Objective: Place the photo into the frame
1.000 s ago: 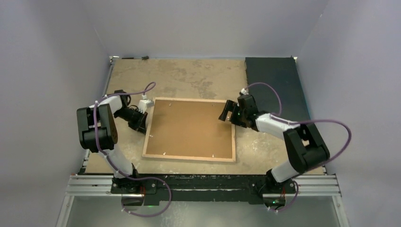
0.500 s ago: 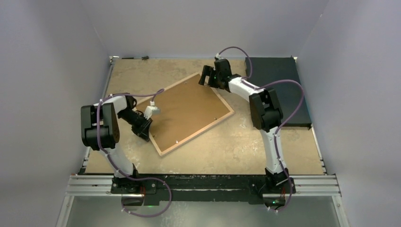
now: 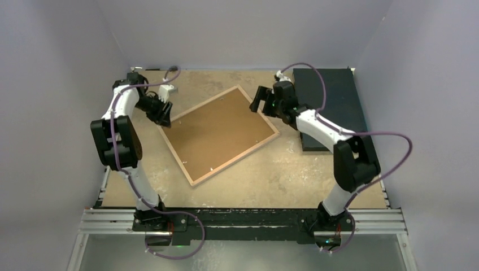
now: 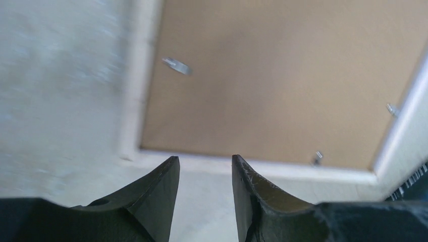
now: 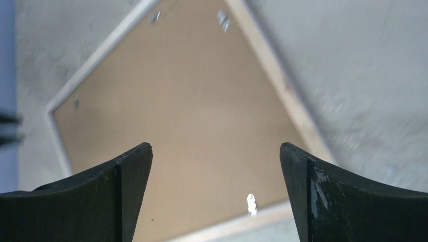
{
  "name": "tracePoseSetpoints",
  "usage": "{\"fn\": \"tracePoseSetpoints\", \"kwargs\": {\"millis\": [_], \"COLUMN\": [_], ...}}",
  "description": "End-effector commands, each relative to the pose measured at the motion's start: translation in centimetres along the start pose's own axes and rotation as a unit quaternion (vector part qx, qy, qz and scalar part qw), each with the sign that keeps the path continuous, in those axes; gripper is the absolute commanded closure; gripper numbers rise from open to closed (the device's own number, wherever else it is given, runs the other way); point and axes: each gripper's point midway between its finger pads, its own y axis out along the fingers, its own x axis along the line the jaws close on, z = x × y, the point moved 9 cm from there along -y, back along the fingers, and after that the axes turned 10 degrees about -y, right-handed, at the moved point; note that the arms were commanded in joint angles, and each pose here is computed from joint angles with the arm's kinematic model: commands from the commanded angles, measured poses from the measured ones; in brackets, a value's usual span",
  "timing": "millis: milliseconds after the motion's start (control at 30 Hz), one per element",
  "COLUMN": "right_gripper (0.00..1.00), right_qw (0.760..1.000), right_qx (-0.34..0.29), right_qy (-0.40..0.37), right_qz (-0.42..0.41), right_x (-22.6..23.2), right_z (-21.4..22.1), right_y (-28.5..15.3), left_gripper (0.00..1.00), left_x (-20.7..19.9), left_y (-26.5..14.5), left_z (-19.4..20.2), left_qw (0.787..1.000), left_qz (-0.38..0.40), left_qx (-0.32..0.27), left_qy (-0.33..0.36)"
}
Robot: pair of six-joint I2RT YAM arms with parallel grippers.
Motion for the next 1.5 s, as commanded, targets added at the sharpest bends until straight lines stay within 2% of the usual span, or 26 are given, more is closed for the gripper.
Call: {"fn": "tracePoseSetpoints", "kwargs": {"millis": [0,167,333,567,733,900,1067,1267,1367,1467], "right_gripper": [0.01,0.01,0.01,0.01,0.01,0.01,0.01,0.01,0.02,0.01], "right_qw": [0.994,0.977,0.962,0.955,0.964,0.976,0.987,0.993,0.995,0.996], "right_qx": [0.043,0.121,0.148,0.164,0.155,0.142,0.108,0.096,0.096,0.041], "right_qy": [0.042,0.072,0.097,0.104,0.091,0.091,0.08,0.054,0.039,0.042], "right_qz": [-0.09,-0.162,-0.209,-0.223,-0.194,-0.139,-0.089,-0.049,0.013,0.06], "right_x": [2.2,4.3,5.6,6.1,5.3,2.4,0.1,-1.0,-1.7,-2.1], "right_z": [5.4,12.7,16.0,16.6,15.7,14.1,12.0,10.3,9.3,7.3], "right_y": [-3.2,-5.7,-6.7,-6.3,-4.6,-3.1,-3.4,-3.2,-3.5,-5.5], "left_gripper": [0.59,0.59,0.59,0.73,0.79,0.8,0.81,0.81,0.81,0.79], "left_x": [4.8,8.1,9.9,8.6,6.2,2.3,-1.2,-4.3,-5.4,-6.5], "left_y": [1.5,3.1,4.7,6.7,6.7,6.4,7.1,8.7,9.3,9.2], "left_z": [-4.0,-6.8,-7.3,-4.6,-0.8,2.8,5.7,6.9,6.9,6.8], "left_qw": [0.994,0.985,0.977,0.987,0.994,0.997,0.994,0.991,0.99,0.988], "left_qz": [-0.043,-0.068,-0.094,-0.063,-0.045,0.012,0.062,0.101,0.111,0.129], "left_qx": [-0.071,-0.115,-0.137,-0.073,-0.015,0.023,0.058,0.072,0.078,0.076], "left_qy": [-0.072,-0.105,-0.135,-0.131,-0.101,-0.078,-0.063,-0.047,-0.041,-0.037]}}
